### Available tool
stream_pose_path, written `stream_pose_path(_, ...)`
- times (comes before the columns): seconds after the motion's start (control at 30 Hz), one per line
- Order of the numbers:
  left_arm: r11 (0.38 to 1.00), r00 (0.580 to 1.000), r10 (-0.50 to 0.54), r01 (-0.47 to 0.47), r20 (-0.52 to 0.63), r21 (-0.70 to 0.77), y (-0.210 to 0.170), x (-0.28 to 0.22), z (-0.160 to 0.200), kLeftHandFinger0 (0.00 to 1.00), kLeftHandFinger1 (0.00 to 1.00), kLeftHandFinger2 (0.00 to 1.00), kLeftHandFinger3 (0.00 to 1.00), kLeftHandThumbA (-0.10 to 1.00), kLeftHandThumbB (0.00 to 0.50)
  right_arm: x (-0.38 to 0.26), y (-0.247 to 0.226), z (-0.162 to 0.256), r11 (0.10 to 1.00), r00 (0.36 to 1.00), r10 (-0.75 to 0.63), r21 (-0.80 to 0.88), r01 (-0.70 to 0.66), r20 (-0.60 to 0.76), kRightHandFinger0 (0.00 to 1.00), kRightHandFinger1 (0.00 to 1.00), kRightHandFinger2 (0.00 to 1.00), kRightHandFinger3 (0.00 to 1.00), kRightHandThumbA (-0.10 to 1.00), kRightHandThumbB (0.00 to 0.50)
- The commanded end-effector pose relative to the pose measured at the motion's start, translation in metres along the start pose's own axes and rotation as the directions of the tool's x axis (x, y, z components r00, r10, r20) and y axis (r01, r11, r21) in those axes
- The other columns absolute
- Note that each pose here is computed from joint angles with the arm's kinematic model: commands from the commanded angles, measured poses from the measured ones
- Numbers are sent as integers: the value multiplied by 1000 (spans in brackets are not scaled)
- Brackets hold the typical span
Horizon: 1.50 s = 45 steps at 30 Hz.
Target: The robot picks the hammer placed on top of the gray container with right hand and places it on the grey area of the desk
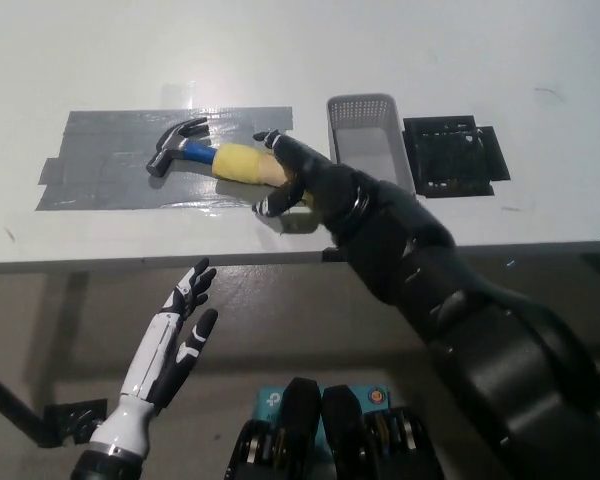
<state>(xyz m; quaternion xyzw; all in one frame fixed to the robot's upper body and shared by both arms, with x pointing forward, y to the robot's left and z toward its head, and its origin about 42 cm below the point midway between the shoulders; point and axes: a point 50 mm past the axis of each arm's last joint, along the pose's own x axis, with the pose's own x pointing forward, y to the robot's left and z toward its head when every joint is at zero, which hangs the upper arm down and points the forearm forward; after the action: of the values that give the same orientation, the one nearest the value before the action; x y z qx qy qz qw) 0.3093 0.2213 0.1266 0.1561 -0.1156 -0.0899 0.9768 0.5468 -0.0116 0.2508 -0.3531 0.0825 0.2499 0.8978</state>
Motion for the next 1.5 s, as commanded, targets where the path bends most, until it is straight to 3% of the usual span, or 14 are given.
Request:
stream_pose_path(0.0, 1000, 997, -11, 9, 74, 20, 5, 11, 14, 1000, 1000, 1000, 1000, 945, 77, -36, -88, 144, 852, 846, 146, 370, -371, 512, 1000, 1000, 1000, 1000, 1000, 500)
stream_pose_path(0.1, 1000, 997, -9, 8, 74, 24, 5, 11, 13, 1000, 1000, 1000, 1000, 946, 87, -57, -119, 172, 891, 787, -126, 418, -178, 604, 1000, 1000, 1000, 1000, 1000, 475)
stream_pose_path(0.2, 1000, 997, -7, 5, 73, 31, 6, 12, 14, 1000, 1000, 1000, 1000, 952, 82, -89, -154, 192, 905, 690, -285, 424, -36, 666, 1000, 1000, 1000, 1000, 1000, 500)
stream_pose_path(0.33, 999, 997, -5, 3, 76, 34, 5, 13, 14, 1000, 1000, 1000, 1000, 950, 73, -140, -195, 188, 908, 553, -395, 402, 115, 734, 1000, 1000, 1000, 1000, 1000, 493)
stream_pose_path(0.4, 1000, 997, -3, 1, 71, 26, 6, 13, 14, 1000, 1000, 1000, 1000, 946, 75, -180, -207, 173, 902, 468, -431, 372, 217, 771, 1000, 1000, 1000, 1000, 1000, 465)
stream_pose_path(0.43, 1000, 998, -1, 0, 68, 26, 6, 12, 13, 1000, 1000, 1000, 1000, 943, 77, -193, -208, 166, 899, 446, -437, 362, 247, 781, 1000, 1000, 1000, 1000, 1000, 449)
stream_pose_path(0.57, 1000, 998, 8, -9, 65, 24, 10, 11, 11, 1000, 1000, 1000, 1000, 936, 82, -240, -200, 124, 884, 364, -437, 320, 340, 823, 1000, 1000, 1000, 1000, 1000, 465)
stream_pose_path(0.9, 1000, 999, 21, -20, 38, -10, 3, 5, -3, 1000, 1000, 1000, 1000, 948, 97, -348, -117, -15, 854, 320, -446, 290, 432, 836, 1000, 1000, 1000, 1000, 1000, 390)
stream_pose_path(1.03, 999, 999, 32, -32, 11, -19, -1, -8, -11, 1000, 1000, 1000, 1000, 941, 83, -379, -66, -50, 847, 342, -483, 330, 416, 806, 1000, 1000, 1000, 1000, 1000, 425)
stream_pose_path(1.07, 999, 999, 34, -34, 4, -20, -2, -12, -12, 1000, 1000, 1000, 1000, 940, 76, -381, -62, -52, 849, 347, -483, 333, 411, 804, 1000, 1000, 1000, 1000, 1000, 470)
stream_pose_path(1.1, 999, 999, 35, -35, -4, -19, -3, -17, -15, 1000, 1000, 1000, 1000, 940, 74, -384, -47, -59, 844, 354, -505, 365, 393, 787, 1000, 1000, 1000, 1000, 1000, 432)
stream_pose_path(1.2, 999, 999, 32, -33, -27, -22, -6, -27, -20, 1000, 1000, 1000, 1000, 949, 79, -387, -18, -77, 815, 386, -576, 471, 337, 721, 1000, 1000, 1000, 1000, 1000, 404)
stream_pose_path(1.3, 999, 998, 35, -37, -45, -28, -9, -32, -24, 1000, 1000, 1000, 1000, 958, 93, -379, 6, -98, 764, 411, -641, 588, 264, 648, 1000, 1000, 1000, 1000, 1000, 341)
stream_pose_path(1.47, 999, 998, 34, -35, -59, -24, -8, -40, -26, 1000, 1000, 1000, 1000, 966, 96, -362, 33, -123, 742, 498, -645, 631, 226, 580, 1000, 1000, 1000, 1000, 1000, 313)
